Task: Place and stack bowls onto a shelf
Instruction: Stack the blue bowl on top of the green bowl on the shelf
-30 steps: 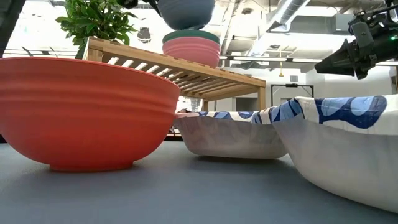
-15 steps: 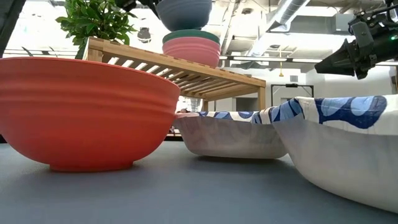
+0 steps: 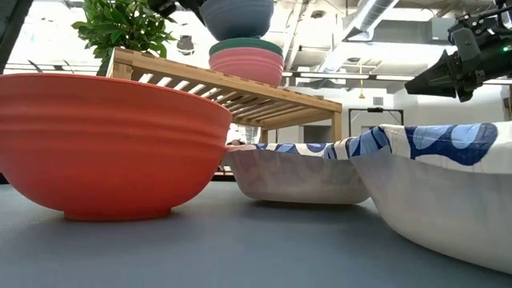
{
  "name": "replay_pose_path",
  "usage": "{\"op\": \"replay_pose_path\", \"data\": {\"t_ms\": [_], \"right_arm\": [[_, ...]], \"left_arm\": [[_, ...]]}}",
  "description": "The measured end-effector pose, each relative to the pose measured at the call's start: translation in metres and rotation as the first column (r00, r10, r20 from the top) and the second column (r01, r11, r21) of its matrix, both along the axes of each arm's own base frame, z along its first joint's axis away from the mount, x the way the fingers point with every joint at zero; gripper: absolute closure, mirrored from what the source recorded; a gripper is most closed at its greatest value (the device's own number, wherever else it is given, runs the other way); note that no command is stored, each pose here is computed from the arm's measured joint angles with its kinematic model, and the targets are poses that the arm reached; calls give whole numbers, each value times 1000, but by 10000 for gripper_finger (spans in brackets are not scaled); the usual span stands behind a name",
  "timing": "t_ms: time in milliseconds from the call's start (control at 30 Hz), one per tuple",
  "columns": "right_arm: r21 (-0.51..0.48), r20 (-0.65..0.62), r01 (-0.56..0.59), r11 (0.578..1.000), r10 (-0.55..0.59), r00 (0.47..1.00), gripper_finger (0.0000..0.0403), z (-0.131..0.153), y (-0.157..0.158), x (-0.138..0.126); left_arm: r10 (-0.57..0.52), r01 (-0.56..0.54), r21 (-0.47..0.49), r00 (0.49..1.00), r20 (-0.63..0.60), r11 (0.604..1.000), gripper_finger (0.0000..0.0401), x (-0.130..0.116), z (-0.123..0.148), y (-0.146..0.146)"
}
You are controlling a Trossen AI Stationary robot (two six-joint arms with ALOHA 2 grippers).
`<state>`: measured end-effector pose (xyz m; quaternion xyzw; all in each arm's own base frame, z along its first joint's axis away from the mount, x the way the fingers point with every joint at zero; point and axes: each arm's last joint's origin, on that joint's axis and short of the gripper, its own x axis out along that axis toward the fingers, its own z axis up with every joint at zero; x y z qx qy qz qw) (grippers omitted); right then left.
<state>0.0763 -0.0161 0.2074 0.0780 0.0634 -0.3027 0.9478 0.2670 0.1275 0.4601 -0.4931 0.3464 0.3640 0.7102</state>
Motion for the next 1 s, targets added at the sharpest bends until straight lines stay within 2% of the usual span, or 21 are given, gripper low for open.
{"op": "replay_pose_path", "data": {"t_ms": [333, 467, 1000], "right_arm": [[0, 0, 0, 1000, 0, 1000, 259, 0, 0, 0], [0, 0, 0, 1000, 0, 1000, 259, 0, 0, 0], [0, 0, 0, 1000, 0, 1000, 259, 0, 0, 0]], "left_arm": [[-11, 10, -35, 1000, -23, 999, 401, 5, -9, -1], [-12, 13, -23, 1000, 8, 1000, 401, 7, -7, 0], [-14, 14, -11, 1000, 11, 1000, 401, 8, -7, 0]]}}
